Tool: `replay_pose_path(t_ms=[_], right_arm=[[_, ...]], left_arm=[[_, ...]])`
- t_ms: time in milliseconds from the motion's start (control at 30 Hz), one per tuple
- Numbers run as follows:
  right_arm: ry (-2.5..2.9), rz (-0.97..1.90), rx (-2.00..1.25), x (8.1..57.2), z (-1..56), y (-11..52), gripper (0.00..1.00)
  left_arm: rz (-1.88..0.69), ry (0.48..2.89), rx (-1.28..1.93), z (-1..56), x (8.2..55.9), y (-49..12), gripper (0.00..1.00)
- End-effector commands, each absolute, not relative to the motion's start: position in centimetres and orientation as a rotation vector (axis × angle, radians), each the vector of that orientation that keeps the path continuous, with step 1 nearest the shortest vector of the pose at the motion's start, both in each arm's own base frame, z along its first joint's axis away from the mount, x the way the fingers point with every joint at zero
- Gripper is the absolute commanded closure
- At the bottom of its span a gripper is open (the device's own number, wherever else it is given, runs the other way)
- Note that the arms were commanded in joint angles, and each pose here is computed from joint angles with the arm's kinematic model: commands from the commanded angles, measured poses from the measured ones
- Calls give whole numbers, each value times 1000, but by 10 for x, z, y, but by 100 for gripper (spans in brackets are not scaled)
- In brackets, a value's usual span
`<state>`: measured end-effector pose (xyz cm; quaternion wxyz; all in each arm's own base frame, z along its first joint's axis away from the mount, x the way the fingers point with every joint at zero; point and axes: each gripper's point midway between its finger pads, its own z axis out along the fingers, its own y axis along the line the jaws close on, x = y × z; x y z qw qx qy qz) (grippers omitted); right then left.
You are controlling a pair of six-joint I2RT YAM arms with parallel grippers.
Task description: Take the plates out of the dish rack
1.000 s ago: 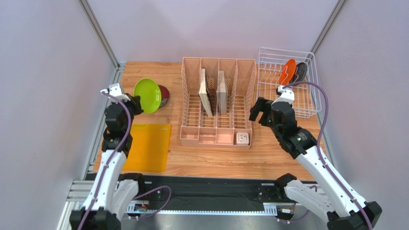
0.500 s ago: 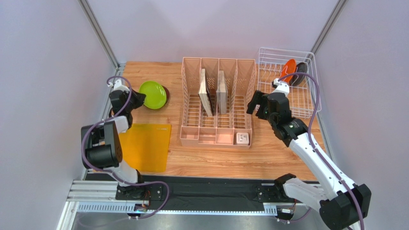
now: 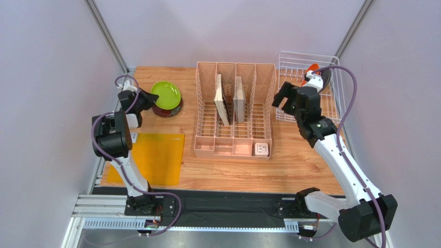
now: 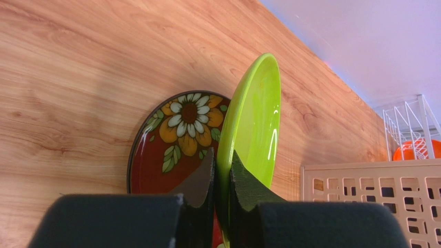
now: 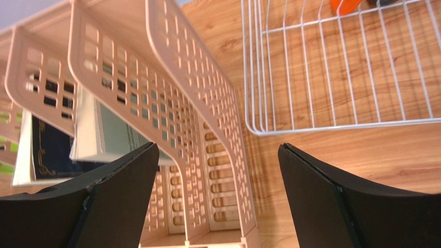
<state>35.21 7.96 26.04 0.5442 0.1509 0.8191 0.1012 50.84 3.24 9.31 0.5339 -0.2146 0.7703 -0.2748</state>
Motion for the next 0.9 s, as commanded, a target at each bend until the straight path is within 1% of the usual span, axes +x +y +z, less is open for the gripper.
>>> replay_pose_path(t_ms=[0, 100, 167, 233, 267, 333, 400, 433, 533, 600, 700, 733, 767, 800, 833, 867], right_arm=[[1808, 217, 427, 373, 305, 60, 8], [1790, 139, 468, 386, 311, 40, 8], [1784, 100, 500, 394, 312, 26, 8], [1786, 65, 535, 405, 309, 12, 8], [1798, 53, 544, 413, 303, 8, 8], [1791, 25, 572, 421, 303, -4, 8], [1811, -5, 588, 433, 293, -13, 8], [1804, -24, 593, 438, 297, -21, 8], [1841, -93, 607, 459, 280, -36, 8], [1877, -144, 631, 478, 269, -46, 8], [1896, -140, 630, 507, 256, -48, 9], [1885, -161, 661, 513, 254, -66, 9], [1934, -182, 667, 519, 234, -69, 10], [1905, -193, 673, 527, 246, -74, 10], [1906, -203, 678, 532, 243, -78, 9], [1919, -204, 677, 541, 231, -80, 9]], left_arm=[[-720, 1823, -501, 110, 519, 32, 87], [-723, 1902, -545, 98, 515, 32, 86], [-738, 1914, -561, 94, 513, 30, 85], [-745, 1964, -578, 85, 509, 28, 75], [-753, 1976, -571, 86, 510, 27, 75], [-777, 2017, -582, 77, 507, 24, 69], [-777, 2023, -580, 76, 505, 23, 65], [-774, 2025, -580, 78, 504, 23, 57], [-768, 2072, -576, 74, 498, 21, 49], [-767, 2092, -583, 73, 493, 20, 47], [-756, 2100, -593, 74, 485, 20, 37], [-731, 2092, -608, 79, 485, 23, 23], [-707, 2111, -630, 75, 478, 24, 22], [-680, 2106, -637, 78, 476, 27, 20], [-647, 2073, -627, 92, 475, 31, 20], [-639, 2071, -623, 93, 470, 30, 19]])
